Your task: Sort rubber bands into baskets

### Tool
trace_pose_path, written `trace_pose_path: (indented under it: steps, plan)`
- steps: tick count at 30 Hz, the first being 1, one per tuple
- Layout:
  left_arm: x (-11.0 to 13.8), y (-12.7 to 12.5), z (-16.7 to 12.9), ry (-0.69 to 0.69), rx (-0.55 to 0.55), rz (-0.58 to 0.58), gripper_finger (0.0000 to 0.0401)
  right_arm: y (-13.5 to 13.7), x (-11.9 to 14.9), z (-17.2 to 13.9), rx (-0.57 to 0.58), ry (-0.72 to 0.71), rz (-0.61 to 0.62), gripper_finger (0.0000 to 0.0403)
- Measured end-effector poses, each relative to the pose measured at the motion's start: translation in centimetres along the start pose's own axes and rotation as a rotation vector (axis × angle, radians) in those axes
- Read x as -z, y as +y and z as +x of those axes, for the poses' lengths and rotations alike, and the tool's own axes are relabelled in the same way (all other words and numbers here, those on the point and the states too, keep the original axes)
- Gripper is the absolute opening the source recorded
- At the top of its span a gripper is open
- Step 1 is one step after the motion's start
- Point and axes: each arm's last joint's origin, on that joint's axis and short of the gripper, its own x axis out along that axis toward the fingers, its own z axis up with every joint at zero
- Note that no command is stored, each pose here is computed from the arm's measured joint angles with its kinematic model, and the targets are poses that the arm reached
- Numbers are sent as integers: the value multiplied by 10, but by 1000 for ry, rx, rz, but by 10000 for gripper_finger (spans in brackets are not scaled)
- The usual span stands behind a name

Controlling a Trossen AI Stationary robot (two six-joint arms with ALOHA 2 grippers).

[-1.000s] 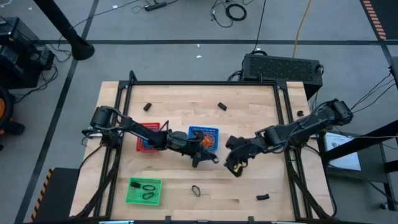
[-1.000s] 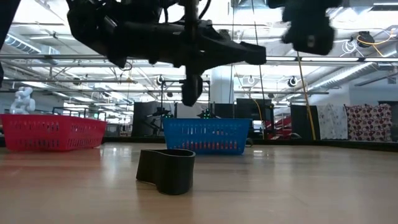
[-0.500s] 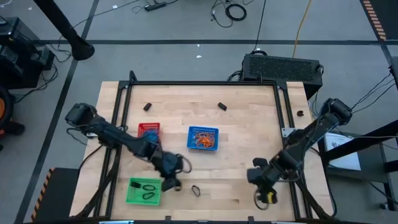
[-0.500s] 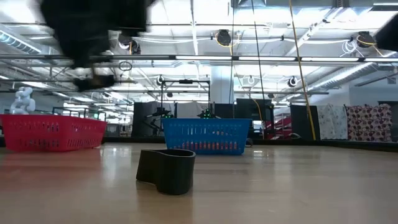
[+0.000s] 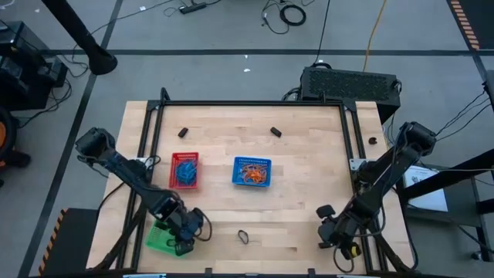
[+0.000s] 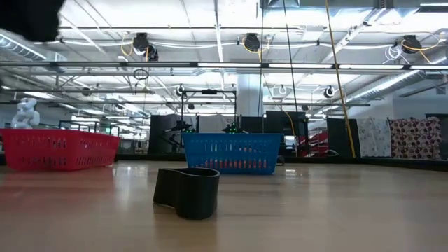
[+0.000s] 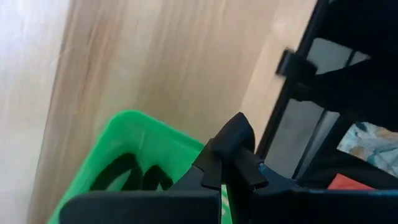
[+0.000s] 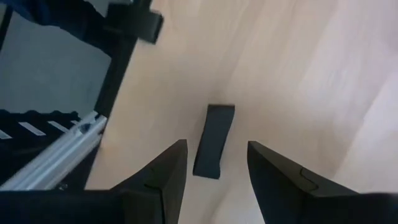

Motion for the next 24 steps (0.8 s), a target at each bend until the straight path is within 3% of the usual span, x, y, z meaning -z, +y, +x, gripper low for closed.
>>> trace_pose_path:
  steps: [3,6,12,17,24]
  plan:
    - [1,1,0,-15,-20,0,3,-2,12,8,-2,16,-11,160]
    - [-3,-1,-3,-126,-32,14,3,-4,20,13,2,38,-22,160]
    - [-6,-12,-22,-215,31,44,3,-2,25,15,0,48,-53,160]
    - [3,-9,-37,-177,-30,34,3,-2,24,15,-7,38,-70,160]
    - [28,2,-44,1,-147,-103,3,4,26,19,-20,36,-93,160]
